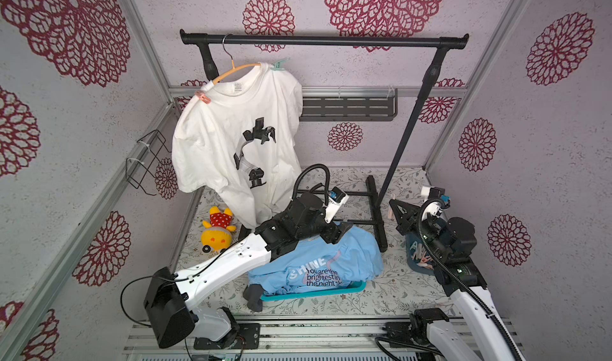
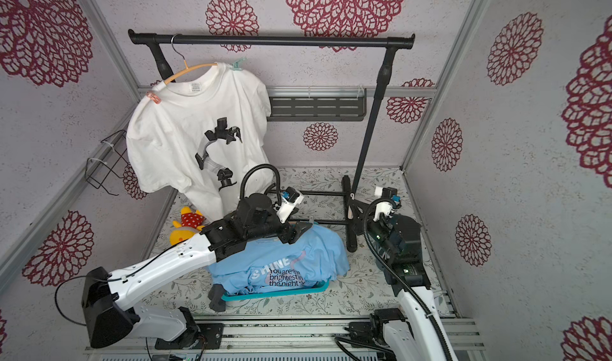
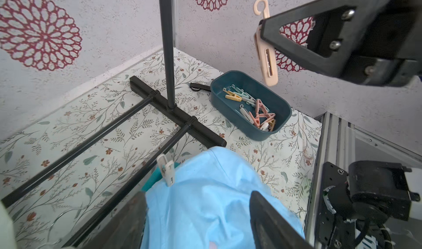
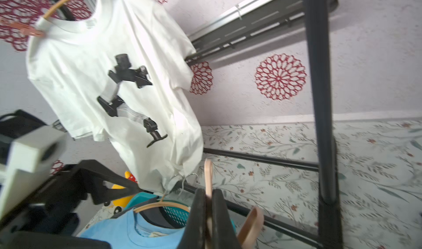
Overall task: Use clothespins to secure the t-shirt on both sides of the hanger
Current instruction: Pick up the clothespin from the storage box.
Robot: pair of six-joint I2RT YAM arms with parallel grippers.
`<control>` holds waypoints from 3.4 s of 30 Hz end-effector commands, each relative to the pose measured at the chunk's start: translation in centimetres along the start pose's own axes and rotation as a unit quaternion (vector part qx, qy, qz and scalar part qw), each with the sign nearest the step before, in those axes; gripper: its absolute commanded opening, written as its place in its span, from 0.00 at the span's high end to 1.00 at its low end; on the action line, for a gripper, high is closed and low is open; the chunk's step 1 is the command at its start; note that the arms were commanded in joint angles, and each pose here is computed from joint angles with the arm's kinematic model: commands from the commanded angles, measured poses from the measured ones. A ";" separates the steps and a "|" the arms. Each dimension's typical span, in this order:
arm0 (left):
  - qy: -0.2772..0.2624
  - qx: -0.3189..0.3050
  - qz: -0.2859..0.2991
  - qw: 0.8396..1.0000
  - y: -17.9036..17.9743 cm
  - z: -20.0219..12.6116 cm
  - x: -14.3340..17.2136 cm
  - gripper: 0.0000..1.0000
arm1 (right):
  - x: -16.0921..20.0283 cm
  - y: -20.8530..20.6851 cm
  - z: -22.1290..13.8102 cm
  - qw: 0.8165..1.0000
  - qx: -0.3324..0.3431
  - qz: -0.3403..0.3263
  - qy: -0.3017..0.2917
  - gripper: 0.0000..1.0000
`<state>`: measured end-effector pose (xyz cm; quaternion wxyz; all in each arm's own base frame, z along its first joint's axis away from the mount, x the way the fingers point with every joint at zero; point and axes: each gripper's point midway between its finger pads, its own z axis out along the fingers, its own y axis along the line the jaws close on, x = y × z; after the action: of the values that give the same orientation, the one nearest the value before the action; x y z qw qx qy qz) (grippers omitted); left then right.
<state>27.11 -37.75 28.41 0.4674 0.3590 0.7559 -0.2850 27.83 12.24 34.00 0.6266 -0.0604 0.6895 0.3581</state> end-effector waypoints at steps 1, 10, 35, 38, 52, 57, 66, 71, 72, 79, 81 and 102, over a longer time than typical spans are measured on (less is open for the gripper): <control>-0.079 -0.006 -0.018 0.997 -1.8 0.5 -4.6 0.29 | -3.4 2.6 -0.3 0.996 -0.032 0.002 -0.086 1.00; -0.107 -0.003 -0.023 0.994 -4.2 2.3 -6.1 0.36 | -3.8 4.8 0.6 0.992 -0.056 -0.010 -0.114 1.00; -0.133 -0.064 0.024 0.989 -2.5 3.0 -7.7 0.87 | -3.0 6.6 1.3 0.991 -0.079 -0.011 -0.107 1.00; -0.136 -0.077 0.057 0.986 -1.8 2.0 -7.6 0.97 | -2.7 6.3 1.1 0.993 -0.069 -0.010 -0.096 1.00; -0.071 -0.102 0.281 0.952 0.6 -2.2 -3.8 1.00 | 1.9 6.5 -2.1 0.990 -0.030 0.104 0.085 0.20; -0.104 -0.083 0.273 0.953 -0.5 -3.1 -5.7 1.00 | 0.2 10.3 -3.3 0.983 -0.143 0.105 0.052 0.09; -0.116 -0.063 0.270 0.954 -1.8 -2.8 -7.0 1.00 | -1.9 10.3 -3.8 0.987 -0.133 0.093 0.008 0.17; -0.108 -0.076 0.268 0.954 -1.5 -2.6 -6.9 1.00 | -1.6 9.8 -2.4 0.988 -0.117 0.097 0.026 0.19; -0.107 -0.075 0.269 0.954 -1.5 -2.5 -6.9 1.00 | -1.7 9.7 -2.1 0.988 -0.114 0.098 0.027 0.20; -0.100 -0.084 0.256 0.958 -1.3 -1.9 -6.8 1.00 | -1.7 10.1 -0.6 0.986 -0.128 0.099 0.031 0.27; -0.092 -0.087 0.254 0.959 -1.1 -1.6 -6.6 1.00 | -1.6 9.7 0.0 0.987 -0.118 0.103 0.032 0.27; -0.081 -0.081 0.249 0.962 -1.2 -0.9 -5.8 1.00 | -3.0 9.8 2.2 0.985 -0.125 0.122 -0.009 0.44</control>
<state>27.60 -39.05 33.40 0.6044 0.4795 0.6245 -0.1216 25.50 19.96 37.61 0.5365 -0.0485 0.6755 0.5034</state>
